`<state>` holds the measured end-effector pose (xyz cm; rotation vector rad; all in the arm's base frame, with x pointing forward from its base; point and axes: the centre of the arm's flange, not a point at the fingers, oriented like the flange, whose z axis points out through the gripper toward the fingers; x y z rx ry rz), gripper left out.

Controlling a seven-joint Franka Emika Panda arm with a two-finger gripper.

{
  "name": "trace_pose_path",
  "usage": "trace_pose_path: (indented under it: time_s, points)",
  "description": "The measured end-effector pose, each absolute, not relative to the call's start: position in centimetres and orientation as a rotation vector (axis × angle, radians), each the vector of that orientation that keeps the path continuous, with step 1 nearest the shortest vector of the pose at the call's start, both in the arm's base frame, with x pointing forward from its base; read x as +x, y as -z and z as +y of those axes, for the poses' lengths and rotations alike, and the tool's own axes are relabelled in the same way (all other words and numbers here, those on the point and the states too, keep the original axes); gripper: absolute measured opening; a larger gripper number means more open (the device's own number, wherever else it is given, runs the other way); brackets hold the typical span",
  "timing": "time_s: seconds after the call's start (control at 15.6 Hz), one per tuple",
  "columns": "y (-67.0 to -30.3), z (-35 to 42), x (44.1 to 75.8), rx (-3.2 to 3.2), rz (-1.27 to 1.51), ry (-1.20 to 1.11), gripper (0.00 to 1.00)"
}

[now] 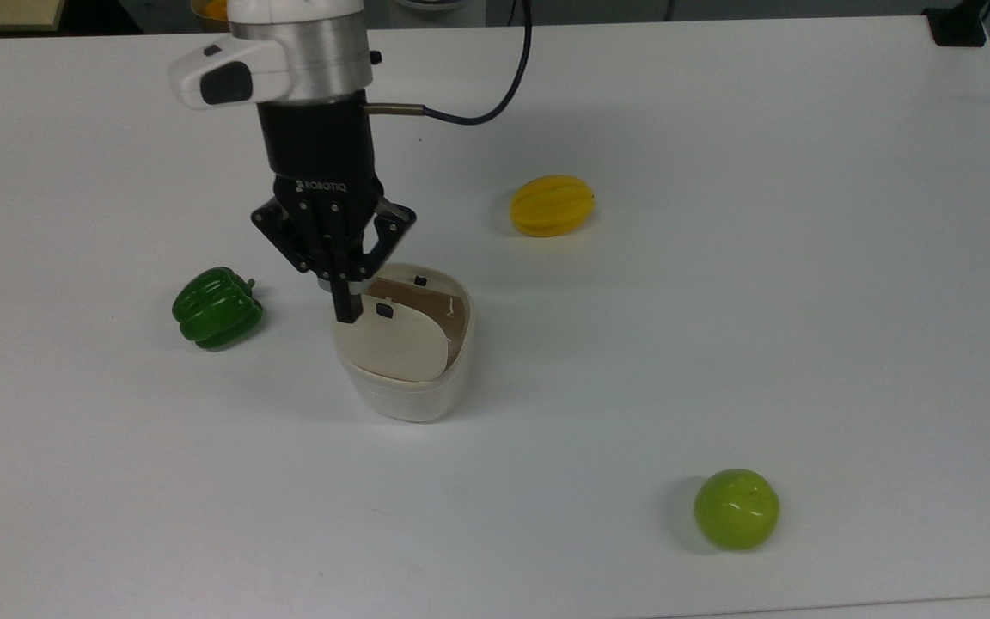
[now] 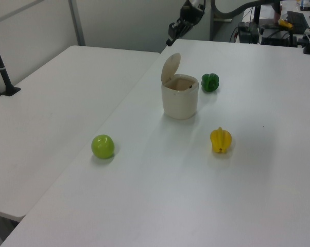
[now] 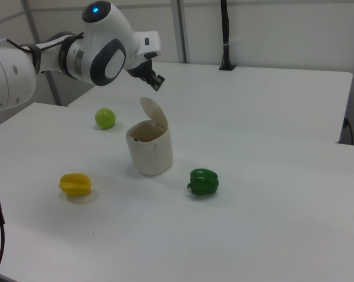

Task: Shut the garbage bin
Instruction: 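Lower the gripper behind the raised lid and push it down, then press the lid flat onto the bin rim with the gripper tips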

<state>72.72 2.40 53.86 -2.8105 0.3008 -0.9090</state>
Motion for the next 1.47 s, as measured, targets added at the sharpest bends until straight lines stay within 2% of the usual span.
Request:
trace_pose_path:
  time_s: [0.51,0.96,1.47]
  points:
    - [-50.2,3.9,73.5,-2.842,0.273,0.826,0.01]
    - [-47.9,4.0,72.2,-2.937,0.262,0.491,0.01]
    - [-45.3,4.1,71.8,-2.962,0.259,0.382,0.01]
